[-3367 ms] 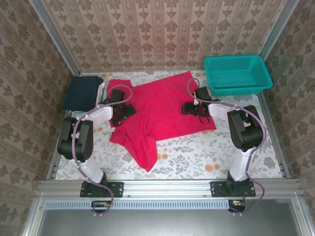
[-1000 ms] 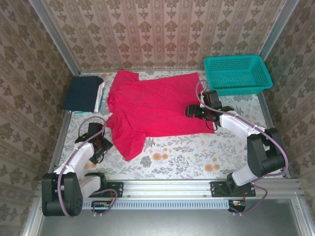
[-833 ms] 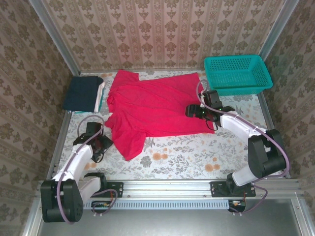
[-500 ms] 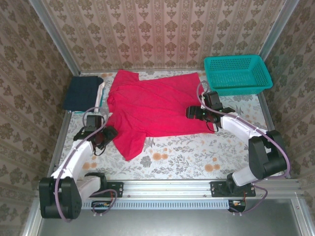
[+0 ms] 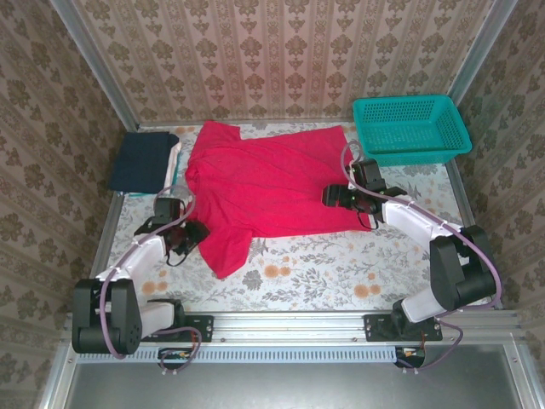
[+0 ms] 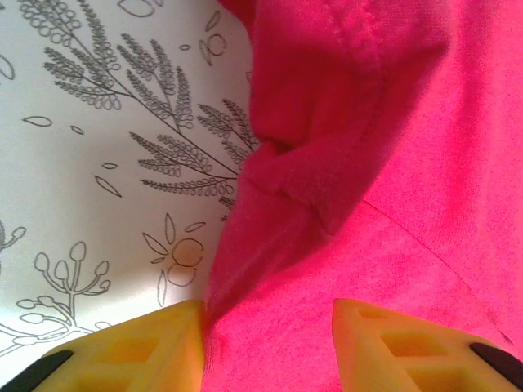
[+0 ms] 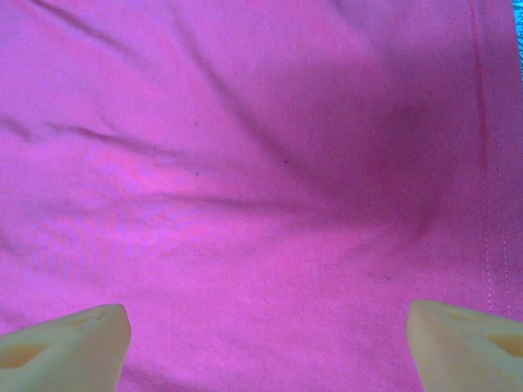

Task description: Fold and stack the t-shirts

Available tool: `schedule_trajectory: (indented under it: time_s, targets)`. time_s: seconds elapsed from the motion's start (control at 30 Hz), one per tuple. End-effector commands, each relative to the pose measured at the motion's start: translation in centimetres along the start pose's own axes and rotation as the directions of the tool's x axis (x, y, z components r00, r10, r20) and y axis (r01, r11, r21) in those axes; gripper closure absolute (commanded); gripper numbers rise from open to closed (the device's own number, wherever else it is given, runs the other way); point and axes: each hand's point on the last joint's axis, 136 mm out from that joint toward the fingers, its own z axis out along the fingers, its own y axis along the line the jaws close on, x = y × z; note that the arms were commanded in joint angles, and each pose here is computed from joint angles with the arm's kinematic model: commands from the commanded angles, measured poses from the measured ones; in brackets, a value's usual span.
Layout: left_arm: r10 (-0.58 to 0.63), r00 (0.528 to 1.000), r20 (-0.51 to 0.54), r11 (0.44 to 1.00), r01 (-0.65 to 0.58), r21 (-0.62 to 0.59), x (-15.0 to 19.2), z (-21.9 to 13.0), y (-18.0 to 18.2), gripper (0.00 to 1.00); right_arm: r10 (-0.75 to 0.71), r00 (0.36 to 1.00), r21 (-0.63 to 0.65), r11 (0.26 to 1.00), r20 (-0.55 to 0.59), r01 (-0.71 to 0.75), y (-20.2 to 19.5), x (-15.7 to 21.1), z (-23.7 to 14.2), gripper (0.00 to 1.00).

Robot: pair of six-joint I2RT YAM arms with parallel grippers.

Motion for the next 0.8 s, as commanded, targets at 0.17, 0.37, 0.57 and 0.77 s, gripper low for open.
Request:
schedule_trajectory:
  time_s: [0.17, 0.37, 0.57, 0.77]
  targets:
    - [0.017, 1.000, 0.009, 0.994, -0.016, -0.111, -0.1, 0.5, 2.4, 0.47, 0.033, 0.999, 0.008, 0.999, 0.006, -0.033, -0.5, 0.3, -0.6, 0.12]
    - [-0.017, 1.000, 0.023, 0.998, 0.018, -0.053, -0.3, 1.6, 1.9, 0.64, 0.040, 0.999, 0.011, 0.999, 0.005, -0.040, -0.7, 0.4, -0.7, 0.12]
    - [-0.037, 0.999, -0.005, 0.998, 0.036, -0.050, 0.3, 1.9, 2.0, 0.82, 0.045, 0.999, 0.012, 0.999, 0.007, -0.045, -0.7, 0.3, -0.9, 0.12]
    - [-0.037, 0.999, 0.013, 0.998, 0.037, -0.051, 1.1, 1.1, 2.7, 1.00, 0.051, 0.999, 0.014, 0.999, 0.019, -0.051, -0.8, 0.1, -1.3, 0.12]
